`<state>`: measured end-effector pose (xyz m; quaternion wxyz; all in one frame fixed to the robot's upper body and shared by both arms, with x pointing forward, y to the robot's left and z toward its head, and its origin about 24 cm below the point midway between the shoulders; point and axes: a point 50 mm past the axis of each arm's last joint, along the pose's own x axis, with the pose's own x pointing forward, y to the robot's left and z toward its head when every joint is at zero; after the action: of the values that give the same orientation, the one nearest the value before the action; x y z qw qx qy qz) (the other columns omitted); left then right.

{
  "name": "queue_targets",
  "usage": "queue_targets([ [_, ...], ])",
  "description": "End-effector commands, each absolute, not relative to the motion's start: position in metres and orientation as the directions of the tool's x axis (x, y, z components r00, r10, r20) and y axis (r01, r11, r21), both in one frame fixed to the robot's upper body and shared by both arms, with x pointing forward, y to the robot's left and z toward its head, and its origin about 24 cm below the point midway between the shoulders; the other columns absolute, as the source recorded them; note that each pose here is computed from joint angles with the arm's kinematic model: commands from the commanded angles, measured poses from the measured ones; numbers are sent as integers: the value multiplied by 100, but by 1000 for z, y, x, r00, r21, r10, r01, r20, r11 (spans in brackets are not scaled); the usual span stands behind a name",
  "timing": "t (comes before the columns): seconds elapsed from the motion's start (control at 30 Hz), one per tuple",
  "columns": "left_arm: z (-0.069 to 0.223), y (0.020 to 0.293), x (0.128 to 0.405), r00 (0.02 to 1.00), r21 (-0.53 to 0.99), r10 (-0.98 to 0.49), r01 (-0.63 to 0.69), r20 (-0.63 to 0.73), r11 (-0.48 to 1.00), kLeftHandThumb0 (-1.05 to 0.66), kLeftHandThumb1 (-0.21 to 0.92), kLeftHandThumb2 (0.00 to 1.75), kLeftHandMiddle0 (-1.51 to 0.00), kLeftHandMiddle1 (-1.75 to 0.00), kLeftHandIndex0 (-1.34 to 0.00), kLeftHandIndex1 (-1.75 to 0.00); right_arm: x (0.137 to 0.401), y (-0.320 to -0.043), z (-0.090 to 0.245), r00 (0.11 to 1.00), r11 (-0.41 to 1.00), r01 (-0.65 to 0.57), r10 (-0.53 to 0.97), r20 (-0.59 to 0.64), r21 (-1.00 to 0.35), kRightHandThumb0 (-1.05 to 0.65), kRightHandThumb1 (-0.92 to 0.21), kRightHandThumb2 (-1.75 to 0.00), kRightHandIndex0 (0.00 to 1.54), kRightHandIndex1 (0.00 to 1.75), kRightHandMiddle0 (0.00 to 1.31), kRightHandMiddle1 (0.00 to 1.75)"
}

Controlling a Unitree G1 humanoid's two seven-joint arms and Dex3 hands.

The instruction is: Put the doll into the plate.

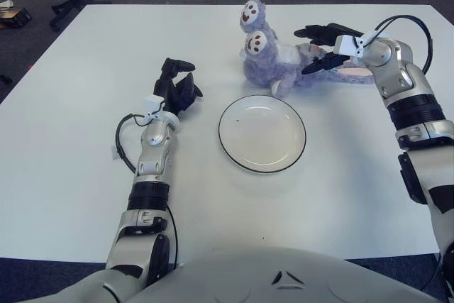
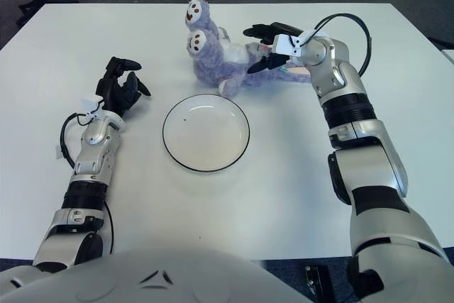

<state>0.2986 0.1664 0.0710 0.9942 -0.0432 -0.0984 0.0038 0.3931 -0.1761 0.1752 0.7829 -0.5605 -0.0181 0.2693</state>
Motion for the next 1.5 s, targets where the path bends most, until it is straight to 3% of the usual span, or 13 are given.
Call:
queue_targets([
  [0.0, 56, 169, 291, 990, -87, 30, -18, 139, 996, -37, 77, 71, -79, -175, -30, -175, 396, -172, 181, 847, 222, -395, 463, -260, -892, -72, -84, 0, 46, 1, 23, 0],
  [1.07, 55, 168, 290, 989, -75, 27, -17, 142, 997, -37, 78, 70, -80, -175, -29, -175, 404, -169, 149, 878, 273, -398, 391, -277, -876, -62, -79, 0, 72, 3, 19, 0],
  [1.27, 57, 165, 290, 989, -73, 27, -16, 147, 997, -37, 78, 70, -79, -175, -29, -175, 400, -172, 125, 890, 254, -394, 346, -297, -884, -55, -77, 0, 94, 13, 20, 0],
  [1.47, 57, 165, 290, 989, -73, 27, -17, 147, 997, -37, 78, 69, -79, -175, -29, -175, 400, -172, 124, 893, 246, -386, 341, -294, -889, -53, -76, 0, 98, 16, 20, 0],
])
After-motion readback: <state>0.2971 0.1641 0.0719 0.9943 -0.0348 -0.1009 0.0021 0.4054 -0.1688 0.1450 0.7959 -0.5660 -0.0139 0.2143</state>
